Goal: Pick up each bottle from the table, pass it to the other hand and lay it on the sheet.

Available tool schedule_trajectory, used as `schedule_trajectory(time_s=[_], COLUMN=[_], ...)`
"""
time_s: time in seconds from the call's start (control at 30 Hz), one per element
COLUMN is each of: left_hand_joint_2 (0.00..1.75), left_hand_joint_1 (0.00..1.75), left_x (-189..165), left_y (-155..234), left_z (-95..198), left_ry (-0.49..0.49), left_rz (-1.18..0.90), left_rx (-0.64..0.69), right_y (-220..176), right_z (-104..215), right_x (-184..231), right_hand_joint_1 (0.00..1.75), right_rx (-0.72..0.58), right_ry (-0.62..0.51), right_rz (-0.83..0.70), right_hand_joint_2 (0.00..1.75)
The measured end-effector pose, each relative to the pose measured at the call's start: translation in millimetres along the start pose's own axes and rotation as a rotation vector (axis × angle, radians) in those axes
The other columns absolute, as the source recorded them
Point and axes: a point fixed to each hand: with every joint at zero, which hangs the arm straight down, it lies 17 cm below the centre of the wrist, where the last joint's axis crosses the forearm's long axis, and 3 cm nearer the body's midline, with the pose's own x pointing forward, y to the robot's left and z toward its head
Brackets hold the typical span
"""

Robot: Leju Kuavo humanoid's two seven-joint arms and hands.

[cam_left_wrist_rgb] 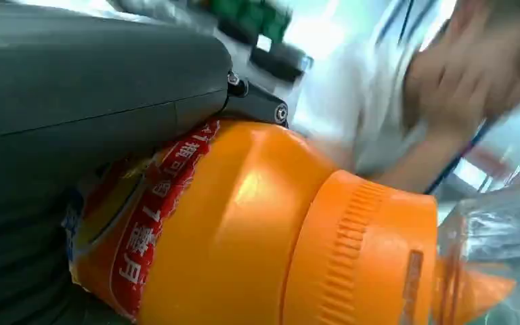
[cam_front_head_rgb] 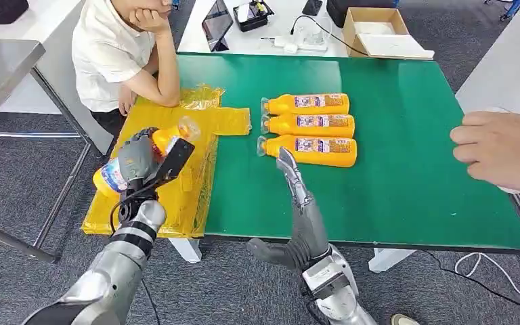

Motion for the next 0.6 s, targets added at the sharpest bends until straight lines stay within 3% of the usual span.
schedule_trajectory(time_s=[0.13,0.37,0.4,0.43,0.6], left_hand_joint_2=[1.75,1.75,1.75,1.75,1.75], left_hand_joint_1=[1.75,1.75,1.06,0.05,0.0], left_x=[-18,-33,-34,-35,-39], left_y=[-47,-60,-63,-66,-84], left_z=[6,7,8,9,22], left_ry=[0.07,0.091,0.094,0.095,0.096], left_rz=[-0.039,-0.101,-0.099,-0.094,-0.075], left_rx=[-0.254,-0.372,-0.396,-0.42,-0.539], right_y=[3,3,2,2,0], right_z=[-3,-4,-4,-4,-2], right_x=[2,3,2,2,1], right_hand_joint_1=[0.0,0.0,0.0,0.0,0.0], right_rx=[0.001,-0.001,-0.003,-0.005,-0.021], right_ry=[-0.004,-0.004,-0.003,-0.002,0.006], right_rz=[-0.031,-0.043,-0.045,-0.047,-0.059], right_hand_joint_2=[1.75,1.75,1.75,1.75,1.75])
